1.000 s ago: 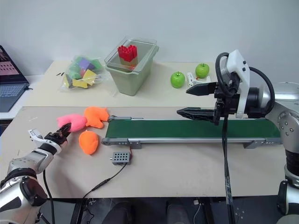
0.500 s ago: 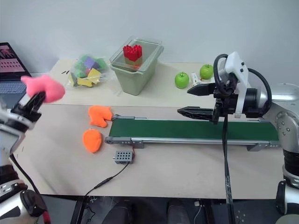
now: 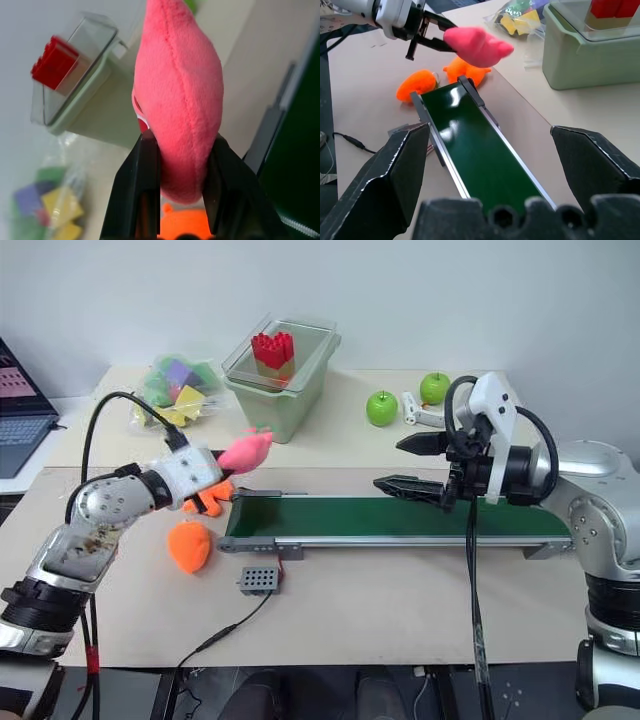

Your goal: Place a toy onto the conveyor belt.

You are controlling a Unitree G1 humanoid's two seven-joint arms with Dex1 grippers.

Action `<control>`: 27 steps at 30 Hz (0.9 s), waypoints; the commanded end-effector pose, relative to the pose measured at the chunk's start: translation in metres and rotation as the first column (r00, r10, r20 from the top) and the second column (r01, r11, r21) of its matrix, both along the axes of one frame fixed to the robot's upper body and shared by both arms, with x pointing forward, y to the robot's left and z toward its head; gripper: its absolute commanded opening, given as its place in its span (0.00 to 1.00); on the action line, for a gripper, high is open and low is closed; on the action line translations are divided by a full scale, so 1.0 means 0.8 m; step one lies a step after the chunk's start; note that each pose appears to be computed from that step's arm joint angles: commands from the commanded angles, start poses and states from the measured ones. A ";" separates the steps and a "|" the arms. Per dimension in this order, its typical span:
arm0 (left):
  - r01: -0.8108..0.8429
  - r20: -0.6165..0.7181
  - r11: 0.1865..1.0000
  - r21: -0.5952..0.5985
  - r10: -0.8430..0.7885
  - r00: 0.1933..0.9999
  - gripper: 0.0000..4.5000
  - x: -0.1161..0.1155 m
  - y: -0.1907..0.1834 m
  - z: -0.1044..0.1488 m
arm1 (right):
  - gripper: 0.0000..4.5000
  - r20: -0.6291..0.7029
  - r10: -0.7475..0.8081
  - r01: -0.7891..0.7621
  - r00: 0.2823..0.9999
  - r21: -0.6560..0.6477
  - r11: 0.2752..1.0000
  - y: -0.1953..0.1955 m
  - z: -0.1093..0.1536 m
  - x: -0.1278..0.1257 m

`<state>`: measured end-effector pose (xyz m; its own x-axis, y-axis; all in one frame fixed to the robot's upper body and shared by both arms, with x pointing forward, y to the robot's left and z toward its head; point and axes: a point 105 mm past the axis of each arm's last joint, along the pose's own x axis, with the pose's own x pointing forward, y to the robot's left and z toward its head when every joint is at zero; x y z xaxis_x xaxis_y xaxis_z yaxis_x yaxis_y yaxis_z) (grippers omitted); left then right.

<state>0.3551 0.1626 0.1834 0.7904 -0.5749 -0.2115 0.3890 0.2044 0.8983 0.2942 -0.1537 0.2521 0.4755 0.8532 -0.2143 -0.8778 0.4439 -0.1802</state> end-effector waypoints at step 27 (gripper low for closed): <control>0.208 0.184 0.842 0.499 -0.337 0.924 0.24 -0.023 0.001 -0.075 | 1.00 0.112 -0.038 0.036 0.993 0.019 0.999 -0.007 0.026 -0.012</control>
<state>0.3324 0.1599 0.1225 0.6715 -0.6701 -0.3163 0.1342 -0.3098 0.9413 0.2880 -0.1592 0.2579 0.5196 0.8362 -0.1754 -0.8496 0.4841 -0.2091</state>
